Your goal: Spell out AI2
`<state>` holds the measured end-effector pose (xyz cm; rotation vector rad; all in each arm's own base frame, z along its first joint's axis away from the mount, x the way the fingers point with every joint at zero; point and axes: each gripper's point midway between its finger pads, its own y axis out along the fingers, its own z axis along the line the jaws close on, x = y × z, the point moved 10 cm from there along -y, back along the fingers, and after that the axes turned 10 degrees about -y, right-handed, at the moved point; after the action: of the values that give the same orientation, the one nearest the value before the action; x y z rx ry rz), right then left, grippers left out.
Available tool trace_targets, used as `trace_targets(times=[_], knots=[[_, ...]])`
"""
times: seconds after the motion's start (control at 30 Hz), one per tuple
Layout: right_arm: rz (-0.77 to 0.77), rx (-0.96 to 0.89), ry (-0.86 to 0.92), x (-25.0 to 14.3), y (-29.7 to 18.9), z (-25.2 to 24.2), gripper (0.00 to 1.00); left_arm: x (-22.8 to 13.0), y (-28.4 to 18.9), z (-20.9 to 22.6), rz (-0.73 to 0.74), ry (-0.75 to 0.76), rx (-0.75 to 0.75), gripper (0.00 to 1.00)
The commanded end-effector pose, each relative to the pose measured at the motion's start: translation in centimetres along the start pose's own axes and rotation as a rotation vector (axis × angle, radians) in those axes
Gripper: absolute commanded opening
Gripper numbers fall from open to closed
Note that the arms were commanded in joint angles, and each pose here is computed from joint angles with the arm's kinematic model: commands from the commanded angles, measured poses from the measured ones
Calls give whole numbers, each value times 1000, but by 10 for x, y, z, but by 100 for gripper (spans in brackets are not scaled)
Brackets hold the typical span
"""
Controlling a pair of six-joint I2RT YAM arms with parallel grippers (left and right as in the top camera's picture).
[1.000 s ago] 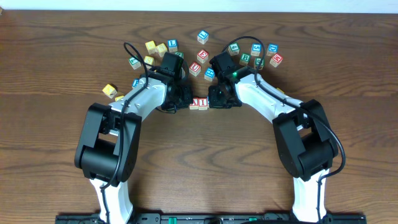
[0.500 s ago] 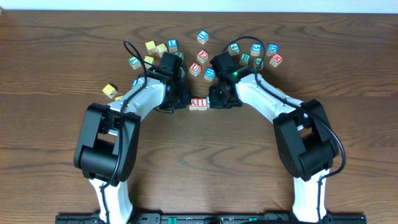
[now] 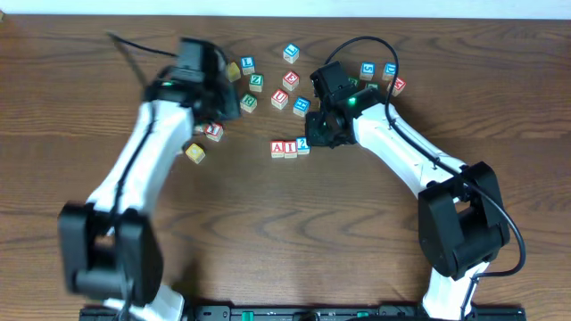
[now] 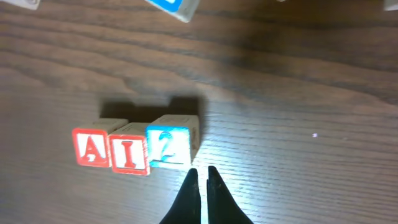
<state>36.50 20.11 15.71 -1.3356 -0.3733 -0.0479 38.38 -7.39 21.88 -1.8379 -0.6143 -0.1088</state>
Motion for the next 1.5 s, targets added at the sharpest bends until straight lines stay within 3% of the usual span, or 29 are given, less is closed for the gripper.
trace_targets(times=[0.0, 0.6, 1.47], knots=[[-7, 51, -47, -3, -4, 16, 1, 17, -44, 9, -123, -8, 0, 8], [128, -21, -87, -43, 41, 65, 1, 26, -64, 31, -168, -64, 30, 8], [81, -58, -86, -37, 61, 61, 1, 26, -63, 31, -167, -65, 30, 8]])
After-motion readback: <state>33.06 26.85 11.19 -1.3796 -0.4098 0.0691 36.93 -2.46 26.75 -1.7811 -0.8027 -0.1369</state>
